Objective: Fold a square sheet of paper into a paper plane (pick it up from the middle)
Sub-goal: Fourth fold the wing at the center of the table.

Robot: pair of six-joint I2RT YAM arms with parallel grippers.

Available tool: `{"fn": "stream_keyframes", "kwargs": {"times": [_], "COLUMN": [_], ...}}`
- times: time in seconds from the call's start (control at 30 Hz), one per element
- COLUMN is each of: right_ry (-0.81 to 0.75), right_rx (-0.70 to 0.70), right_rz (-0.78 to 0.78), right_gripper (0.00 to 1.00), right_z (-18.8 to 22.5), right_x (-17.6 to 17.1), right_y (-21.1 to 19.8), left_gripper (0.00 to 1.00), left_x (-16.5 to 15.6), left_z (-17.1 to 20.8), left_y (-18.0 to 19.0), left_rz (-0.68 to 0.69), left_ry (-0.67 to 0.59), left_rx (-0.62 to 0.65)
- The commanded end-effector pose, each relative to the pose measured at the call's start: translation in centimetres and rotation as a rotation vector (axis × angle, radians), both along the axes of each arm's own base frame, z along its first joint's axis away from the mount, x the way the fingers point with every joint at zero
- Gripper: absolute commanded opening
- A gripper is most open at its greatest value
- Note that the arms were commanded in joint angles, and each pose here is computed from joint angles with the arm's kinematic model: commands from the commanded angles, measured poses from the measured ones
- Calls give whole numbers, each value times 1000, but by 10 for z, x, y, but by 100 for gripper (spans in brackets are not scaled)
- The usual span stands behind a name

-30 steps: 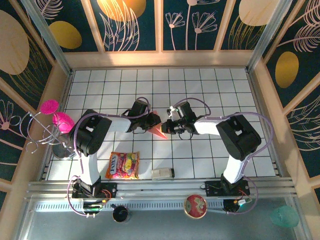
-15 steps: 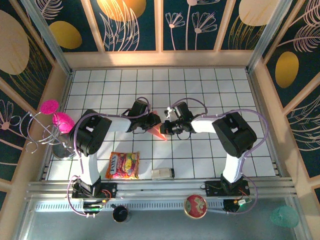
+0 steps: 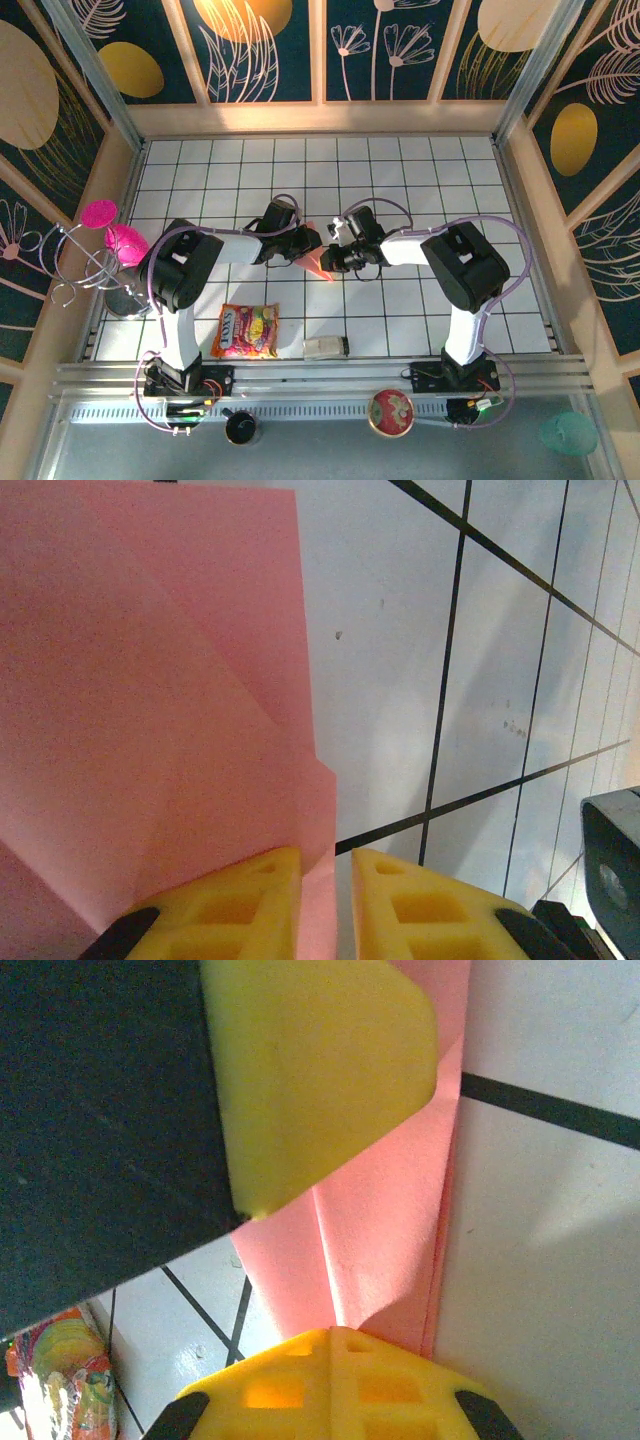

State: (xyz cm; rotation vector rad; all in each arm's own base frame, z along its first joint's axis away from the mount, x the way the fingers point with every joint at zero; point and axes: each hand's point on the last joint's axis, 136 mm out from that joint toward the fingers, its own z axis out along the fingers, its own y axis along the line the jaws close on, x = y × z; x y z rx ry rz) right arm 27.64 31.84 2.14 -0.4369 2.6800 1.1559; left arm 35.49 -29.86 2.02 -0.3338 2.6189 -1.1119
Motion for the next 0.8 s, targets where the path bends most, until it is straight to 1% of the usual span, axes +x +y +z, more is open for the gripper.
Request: {"fn": "stream_keyframes", "kwargs": {"times": [0.0,0.27,0.47,0.6,0.77], "right_ry": [51,80,101,53,-89], "right_rx": [-49,-113,-151,-135,-76], "right_rz": [46,62,35,14,-42], "right_gripper": [5,4,3,3,3], "right_z": [-12,-22,-27,-12,27], "right_x": [-17,-47,-69,-65,-32], "right_y": [-4,-27,-49,-54,-42], "left_gripper": [21,20,19,19,19], "left_x": [-13,-15,-15,-14,-14], "left_z": [-32,-38,-39,-36,-33], "left_y": [18,26,28,27,25], "left_rz": [33,50,51,47,43], "left_ry": [96,111,115,109,102], "left_rx": [89,116,119,111,98]}}
